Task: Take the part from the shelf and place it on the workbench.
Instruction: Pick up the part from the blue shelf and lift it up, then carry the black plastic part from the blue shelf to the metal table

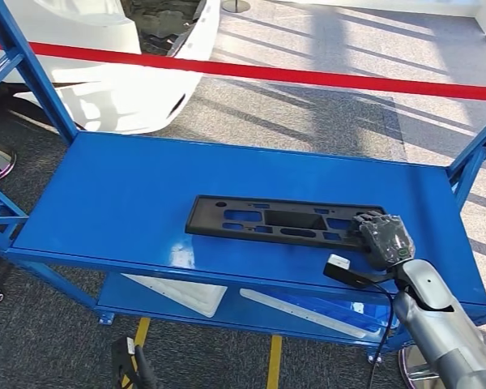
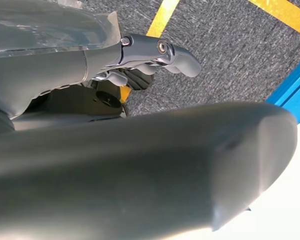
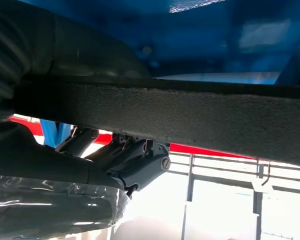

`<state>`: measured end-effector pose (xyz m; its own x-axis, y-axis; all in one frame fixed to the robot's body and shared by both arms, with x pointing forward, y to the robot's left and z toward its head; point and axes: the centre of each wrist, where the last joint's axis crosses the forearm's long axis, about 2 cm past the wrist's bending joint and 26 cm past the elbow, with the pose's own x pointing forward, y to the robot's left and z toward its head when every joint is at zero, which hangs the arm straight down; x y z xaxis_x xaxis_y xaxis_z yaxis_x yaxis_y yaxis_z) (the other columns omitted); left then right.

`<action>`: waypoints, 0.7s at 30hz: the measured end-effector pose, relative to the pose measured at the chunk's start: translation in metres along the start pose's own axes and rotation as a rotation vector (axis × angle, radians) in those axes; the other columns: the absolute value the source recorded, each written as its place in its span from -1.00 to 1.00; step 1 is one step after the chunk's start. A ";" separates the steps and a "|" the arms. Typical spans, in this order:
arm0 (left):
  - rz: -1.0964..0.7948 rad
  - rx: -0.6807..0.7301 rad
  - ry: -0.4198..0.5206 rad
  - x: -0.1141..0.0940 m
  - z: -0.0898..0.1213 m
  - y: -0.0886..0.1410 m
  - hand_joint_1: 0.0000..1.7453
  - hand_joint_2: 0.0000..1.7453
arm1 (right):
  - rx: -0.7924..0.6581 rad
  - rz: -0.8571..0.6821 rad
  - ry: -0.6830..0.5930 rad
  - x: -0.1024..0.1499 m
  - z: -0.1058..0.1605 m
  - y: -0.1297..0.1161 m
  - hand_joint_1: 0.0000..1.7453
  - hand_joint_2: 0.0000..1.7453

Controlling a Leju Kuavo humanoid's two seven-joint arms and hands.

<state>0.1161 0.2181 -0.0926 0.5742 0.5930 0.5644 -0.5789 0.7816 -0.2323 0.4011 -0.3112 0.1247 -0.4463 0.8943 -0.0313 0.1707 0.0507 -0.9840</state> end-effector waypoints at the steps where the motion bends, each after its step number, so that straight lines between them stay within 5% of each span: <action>1: 0.000 0.001 0.000 0.000 0.000 0.000 -1.00 -1.00 | -0.014 0.000 0.005 0.000 0.001 -0.001 1.00 1.00; 9: -0.008 0.030 -0.004 -0.005 0.003 0.005 -1.00 -1.00 | -0.203 0.043 0.080 0.015 0.029 -0.014 1.00 1.00; 21: 0.003 0.101 -0.013 -0.016 0.009 0.018 -1.00 -1.00 | -0.544 0.070 0.081 0.107 0.115 -0.047 1.00 1.00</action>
<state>0.0906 0.2209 -0.0989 0.5653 0.5923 0.5742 -0.6363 0.7561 -0.1535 0.2447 -0.2690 0.1470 -0.3517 0.9343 -0.0588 0.6362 0.1925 -0.7471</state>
